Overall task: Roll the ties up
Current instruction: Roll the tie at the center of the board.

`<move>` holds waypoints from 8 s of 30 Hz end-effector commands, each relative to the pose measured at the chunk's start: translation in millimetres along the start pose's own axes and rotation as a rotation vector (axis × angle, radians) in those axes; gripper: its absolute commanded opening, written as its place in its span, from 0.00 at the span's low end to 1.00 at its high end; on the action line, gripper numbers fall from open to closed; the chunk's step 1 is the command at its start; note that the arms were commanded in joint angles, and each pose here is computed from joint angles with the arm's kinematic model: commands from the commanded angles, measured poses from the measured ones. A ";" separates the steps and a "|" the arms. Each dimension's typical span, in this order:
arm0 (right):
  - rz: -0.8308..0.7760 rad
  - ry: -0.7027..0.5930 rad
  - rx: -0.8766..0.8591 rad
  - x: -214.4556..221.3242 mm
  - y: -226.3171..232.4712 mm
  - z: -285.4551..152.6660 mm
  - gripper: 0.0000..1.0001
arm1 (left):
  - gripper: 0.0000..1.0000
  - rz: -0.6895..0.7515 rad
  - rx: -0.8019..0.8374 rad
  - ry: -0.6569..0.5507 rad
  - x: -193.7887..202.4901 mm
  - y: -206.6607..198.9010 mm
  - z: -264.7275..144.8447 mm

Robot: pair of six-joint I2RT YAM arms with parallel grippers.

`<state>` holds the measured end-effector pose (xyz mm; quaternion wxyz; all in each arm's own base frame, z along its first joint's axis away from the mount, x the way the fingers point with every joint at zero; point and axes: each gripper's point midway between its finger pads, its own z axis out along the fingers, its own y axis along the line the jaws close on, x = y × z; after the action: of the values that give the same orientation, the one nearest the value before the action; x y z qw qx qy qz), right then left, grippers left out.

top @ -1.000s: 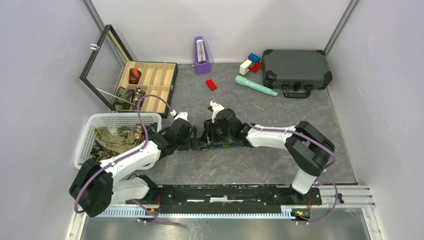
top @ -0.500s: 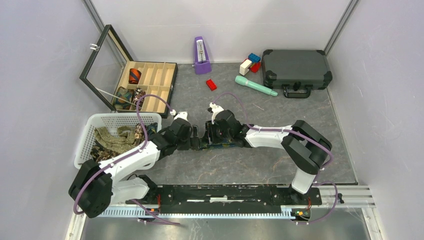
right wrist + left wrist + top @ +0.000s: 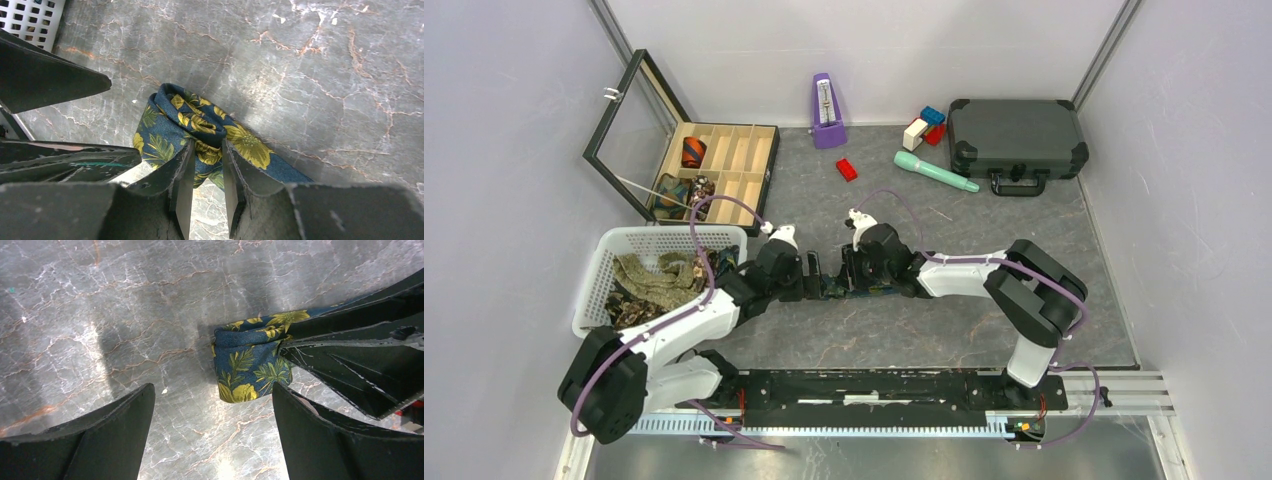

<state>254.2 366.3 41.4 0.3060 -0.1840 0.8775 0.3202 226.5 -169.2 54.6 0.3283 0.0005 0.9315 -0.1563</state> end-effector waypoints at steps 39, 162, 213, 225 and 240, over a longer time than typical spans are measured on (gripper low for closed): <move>-0.021 0.036 0.041 23.6 -33.1 5.4 0.29 | 0.75 -0.192 0.399 -0.036 -6.6 -34.5 27.3; 0.012 -0.283 0.200 -10.4 -89.0 -148.5 0.36 | 0.08 0.488 -0.688 0.179 21.2 -12.4 52.4; 0.026 -0.352 0.228 -39.2 -78.9 -175.9 0.40 | 0.66 0.479 -0.412 0.275 44.5 -80.5 65.1; 0.059 -0.269 0.191 -0.1 -90.4 -144.3 0.37 | 0.30 0.532 -0.543 0.222 31.4 -62.8 54.3; 0.055 -0.265 0.185 2.5 -91.6 -139.6 0.36 | 0.17 0.769 -0.964 0.133 -1.7 1.4 37.7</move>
<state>237.3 203.2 77.5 0.4126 -0.0903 0.8686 0.2593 246.0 -187.6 30.7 0.2535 0.2263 0.8559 0.3898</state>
